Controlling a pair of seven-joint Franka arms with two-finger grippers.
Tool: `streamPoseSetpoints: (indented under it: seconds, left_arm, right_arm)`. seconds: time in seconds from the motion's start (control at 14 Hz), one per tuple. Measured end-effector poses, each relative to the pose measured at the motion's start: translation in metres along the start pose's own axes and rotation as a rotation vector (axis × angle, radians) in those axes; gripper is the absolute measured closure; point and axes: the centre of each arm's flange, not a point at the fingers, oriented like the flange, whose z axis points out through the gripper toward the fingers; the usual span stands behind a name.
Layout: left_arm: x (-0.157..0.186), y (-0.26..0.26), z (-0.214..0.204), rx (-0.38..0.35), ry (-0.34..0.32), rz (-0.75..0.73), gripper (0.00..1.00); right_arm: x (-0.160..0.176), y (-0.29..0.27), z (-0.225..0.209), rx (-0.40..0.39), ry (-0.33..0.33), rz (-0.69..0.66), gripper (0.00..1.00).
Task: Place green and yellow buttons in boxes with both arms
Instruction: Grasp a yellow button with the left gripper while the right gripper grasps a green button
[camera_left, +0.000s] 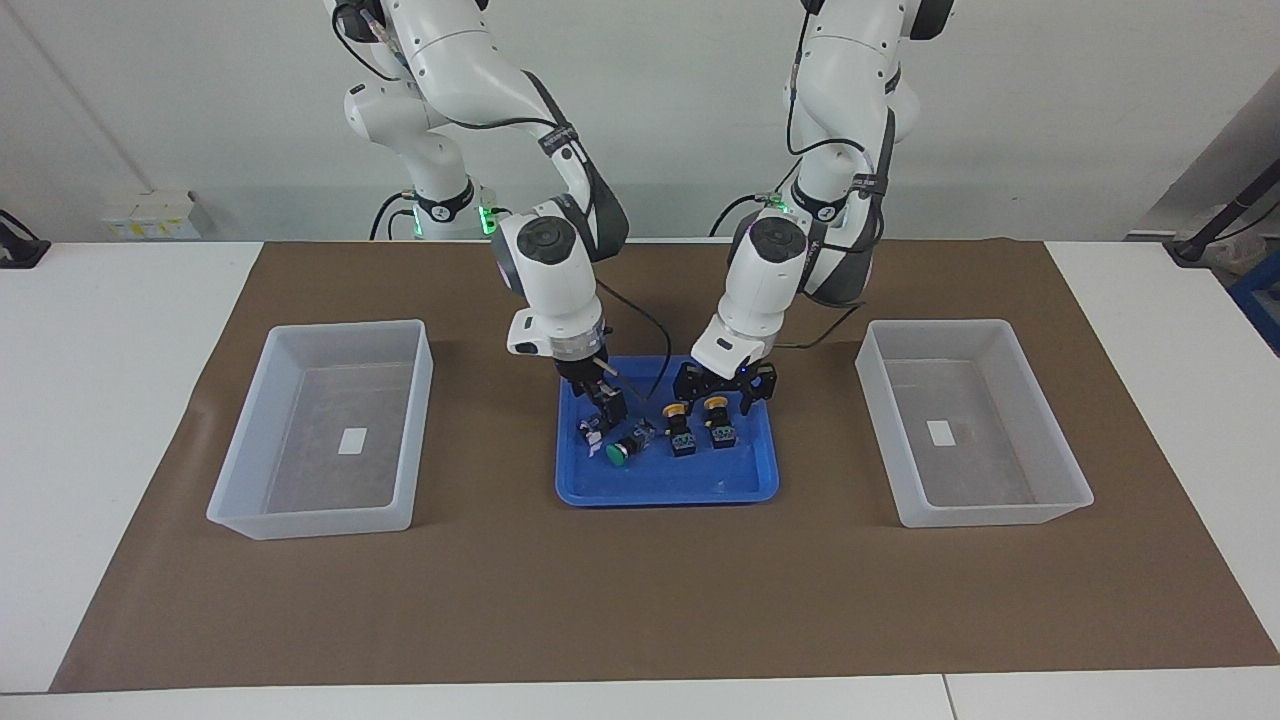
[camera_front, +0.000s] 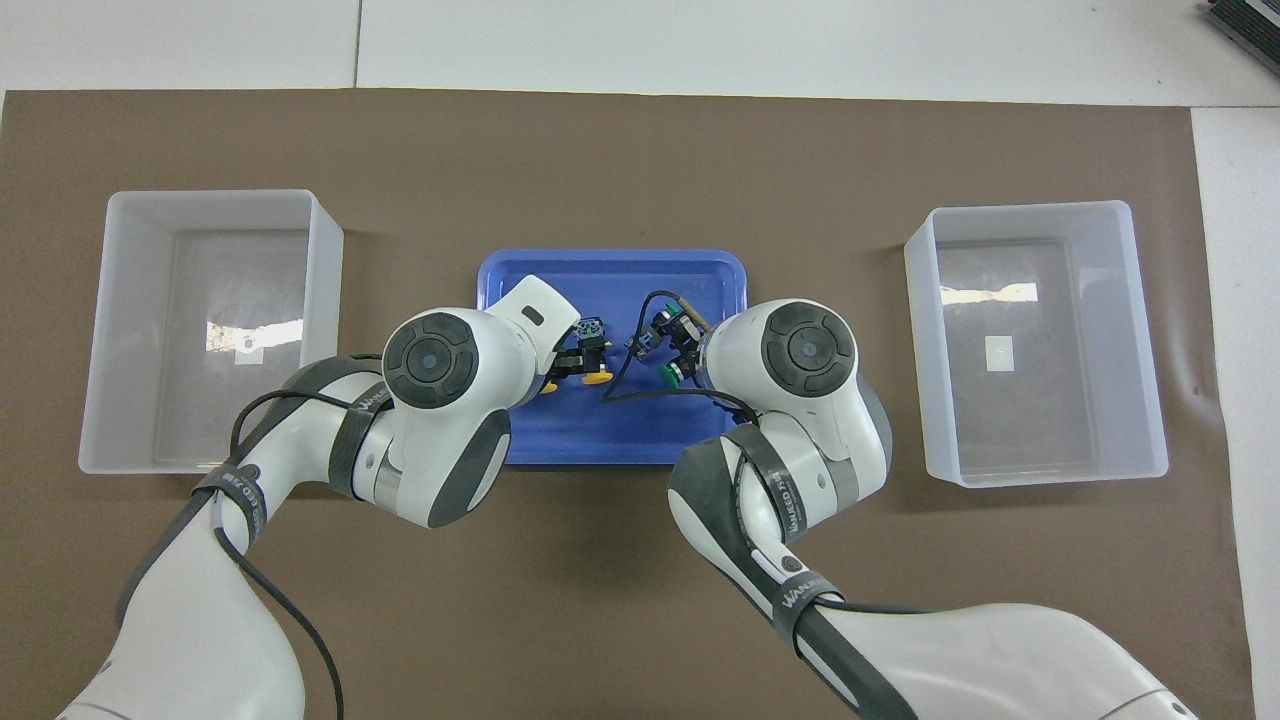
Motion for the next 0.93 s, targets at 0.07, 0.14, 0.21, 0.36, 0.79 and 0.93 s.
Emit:
streamPoseSetpoints:
  seconds: [0.07, 0.14, 0.21, 0.36, 0.79, 0.93]
  left_arm:
    - [-0.002, -0.001, 0.002, 0.0, 0.001, 0.0, 0.04]
    - [-0.003, -0.002, 0.004, -0.001, 0.004, -0.001, 0.04]
    - [-0.004, -0.004, 0.006, -0.001, 0.004, -0.001, 0.1]
    - [-0.005, -0.004, 0.007, -0.001, 0.007, -0.002, 0.36]
    - [-0.005, -0.005, 0.007, -0.002, 0.008, -0.003, 0.68]
    - [-0.005, -0.004, 0.007, -0.002, 0.009, -0.003, 0.68]
  right_arm:
    - [0.001, 0.002, 0.004, -0.004, 0.0, 0.001, 0.08]
    - [0.001, 0.004, 0.005, -0.006, 0.0, 0.003, 0.1]
    - [0.002, 0.004, 0.006, -0.008, 0.0, 0.004, 0.17]
    - [0.002, 0.005, 0.007, -0.011, 0.0, 0.005, 0.23]
    - [0.011, 0.003, -0.023, 0.006, 0.006, 0.019, 0.69]
    - [0.026, 0.006, -0.055, 0.015, 0.009, 0.044, 0.69]
